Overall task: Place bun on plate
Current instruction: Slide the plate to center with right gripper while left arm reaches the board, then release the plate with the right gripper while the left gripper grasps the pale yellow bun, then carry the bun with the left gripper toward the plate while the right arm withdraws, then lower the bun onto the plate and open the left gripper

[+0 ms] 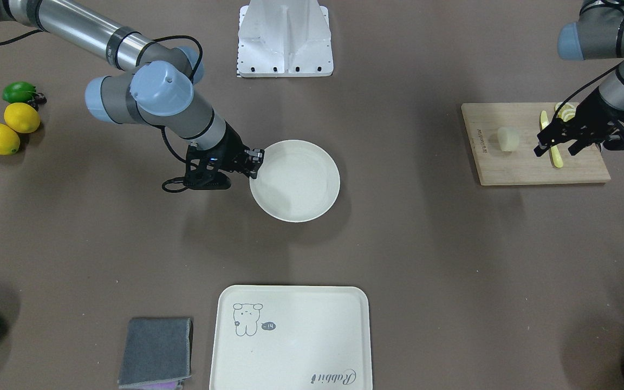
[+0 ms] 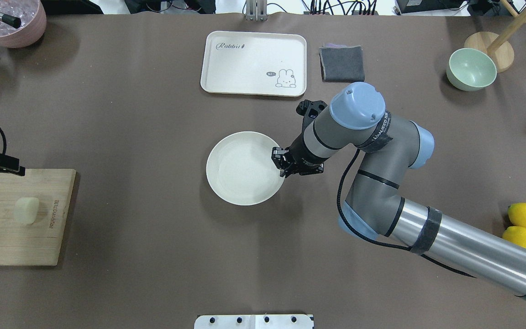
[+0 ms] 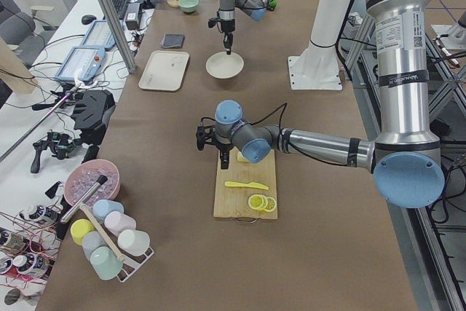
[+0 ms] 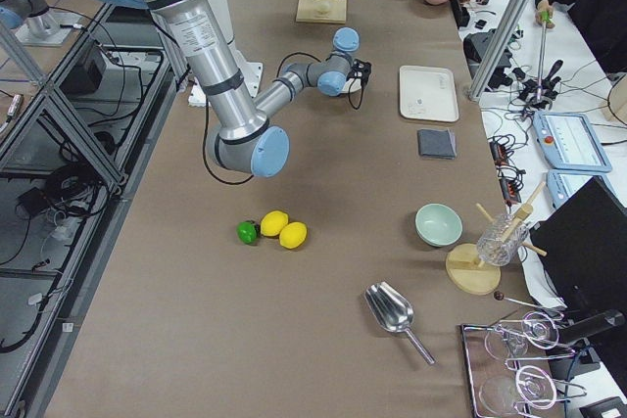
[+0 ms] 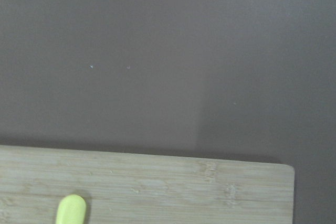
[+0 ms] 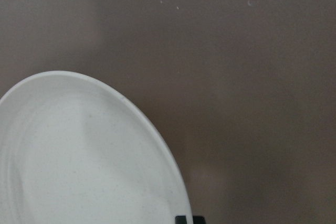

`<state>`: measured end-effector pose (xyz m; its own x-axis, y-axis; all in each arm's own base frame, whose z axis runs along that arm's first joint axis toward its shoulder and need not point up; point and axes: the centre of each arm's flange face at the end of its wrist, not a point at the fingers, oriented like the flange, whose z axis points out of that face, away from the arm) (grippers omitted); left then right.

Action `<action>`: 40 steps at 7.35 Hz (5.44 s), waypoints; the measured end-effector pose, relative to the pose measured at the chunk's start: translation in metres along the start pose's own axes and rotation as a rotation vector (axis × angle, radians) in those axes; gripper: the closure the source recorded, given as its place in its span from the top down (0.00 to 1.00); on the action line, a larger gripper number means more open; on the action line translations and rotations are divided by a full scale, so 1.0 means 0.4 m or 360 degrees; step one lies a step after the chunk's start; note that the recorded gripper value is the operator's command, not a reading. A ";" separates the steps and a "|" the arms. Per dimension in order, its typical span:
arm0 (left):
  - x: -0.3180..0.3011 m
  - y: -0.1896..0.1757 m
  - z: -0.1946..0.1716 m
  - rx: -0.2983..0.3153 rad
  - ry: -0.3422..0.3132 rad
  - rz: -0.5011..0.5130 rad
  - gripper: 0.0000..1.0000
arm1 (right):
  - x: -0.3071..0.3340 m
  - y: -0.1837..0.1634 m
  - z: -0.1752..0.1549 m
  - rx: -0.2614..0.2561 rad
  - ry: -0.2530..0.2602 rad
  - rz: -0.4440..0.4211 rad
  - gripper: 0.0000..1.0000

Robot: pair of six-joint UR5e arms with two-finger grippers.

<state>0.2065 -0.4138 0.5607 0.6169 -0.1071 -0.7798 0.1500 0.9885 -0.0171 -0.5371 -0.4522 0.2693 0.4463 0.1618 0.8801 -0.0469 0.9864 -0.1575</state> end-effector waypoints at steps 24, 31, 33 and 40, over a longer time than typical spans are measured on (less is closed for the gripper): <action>0.850 -0.014 -0.095 0.0025 0.0195 -0.0042 0.35 | 0.511 -0.311 -0.485 0.0343 0.0056 -0.0023 0.99; 1.304 0.137 0.189 0.0118 0.0117 -0.0030 0.38 | 0.893 -0.291 -0.529 0.0223 0.0247 -0.0347 0.99; 1.310 0.146 0.236 0.0116 0.0143 -0.0014 0.44 | 0.894 -0.295 -0.526 0.0218 0.0248 -0.0355 0.99; 1.261 0.086 0.167 0.0136 0.0129 0.0042 0.97 | 0.919 -0.316 -0.539 0.0236 0.0260 -0.0320 0.99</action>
<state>0.5744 -0.4411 0.2086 0.5575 -0.0690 -0.8273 0.2024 0.9778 0.0548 -0.1742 -0.5239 0.5162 0.5973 -0.0322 0.8014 -0.0679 0.9936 0.0905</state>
